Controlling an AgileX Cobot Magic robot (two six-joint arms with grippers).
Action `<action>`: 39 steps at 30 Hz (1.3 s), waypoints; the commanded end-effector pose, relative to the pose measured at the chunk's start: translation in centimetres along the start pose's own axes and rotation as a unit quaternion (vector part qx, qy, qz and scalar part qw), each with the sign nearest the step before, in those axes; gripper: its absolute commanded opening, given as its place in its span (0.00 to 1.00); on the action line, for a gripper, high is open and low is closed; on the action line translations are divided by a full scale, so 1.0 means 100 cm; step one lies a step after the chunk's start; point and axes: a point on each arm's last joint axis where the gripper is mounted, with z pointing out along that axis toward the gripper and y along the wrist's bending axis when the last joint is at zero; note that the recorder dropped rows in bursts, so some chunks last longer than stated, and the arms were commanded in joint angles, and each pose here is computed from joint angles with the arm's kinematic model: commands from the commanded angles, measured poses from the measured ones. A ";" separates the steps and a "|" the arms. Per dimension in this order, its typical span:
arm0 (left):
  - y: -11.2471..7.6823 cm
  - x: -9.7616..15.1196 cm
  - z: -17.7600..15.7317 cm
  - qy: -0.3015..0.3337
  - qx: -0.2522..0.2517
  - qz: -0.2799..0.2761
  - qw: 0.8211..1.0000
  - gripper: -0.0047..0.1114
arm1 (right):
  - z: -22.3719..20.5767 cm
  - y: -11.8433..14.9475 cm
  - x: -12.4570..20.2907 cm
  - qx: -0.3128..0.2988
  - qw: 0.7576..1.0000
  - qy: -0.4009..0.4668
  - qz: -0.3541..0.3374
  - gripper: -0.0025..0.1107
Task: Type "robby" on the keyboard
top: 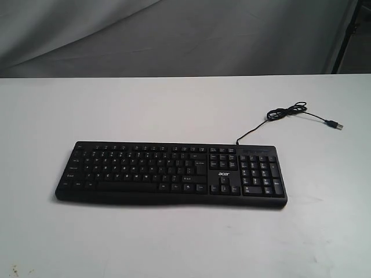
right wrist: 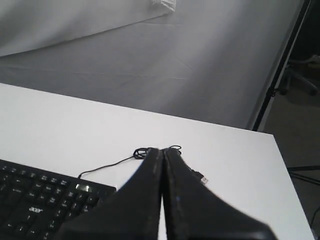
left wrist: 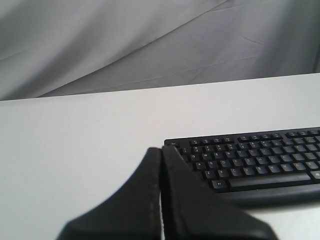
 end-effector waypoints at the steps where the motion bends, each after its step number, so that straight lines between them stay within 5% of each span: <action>1: 0.000 0.001 0.000 -0.003 0.003 0.001 1.000 0.04 | 0.015 -0.003 -0.017 -0.009 1.000 0.023 0.014 0.02; 6: 0.000 0.001 0.000 -0.003 0.003 0.001 1.000 0.04 | 0.034 0.009 -0.013 -0.063 0.989 0.072 0.110 0.02; 12: 0.000 0.001 0.000 -0.003 0.003 0.001 1.000 0.04 | 0.070 0.045 0.001 -0.180 0.961 0.205 0.052 0.02; 20: 0.000 0.001 0.000 -0.003 0.003 0.001 1.000 0.04 | 0.143 0.137 -0.039 -0.332 0.914 0.220 -0.080 0.02; 24: 0.000 0.001 0.000 -0.003 0.003 0.001 1.000 0.04 | 0.176 0.186 -0.058 -0.369 0.899 0.215 -0.099 0.02; 30: 0.000 0.001 0.000 -0.003 0.003 0.001 1.000 0.04 | 0.219 0.254 -0.041 -0.404 0.874 0.245 -0.110 0.02; 39: 0.000 0.001 0.000 -0.003 0.003 0.001 1.000 0.04 | 0.277 0.312 0.001 -0.410 0.865 0.251 -0.147 0.02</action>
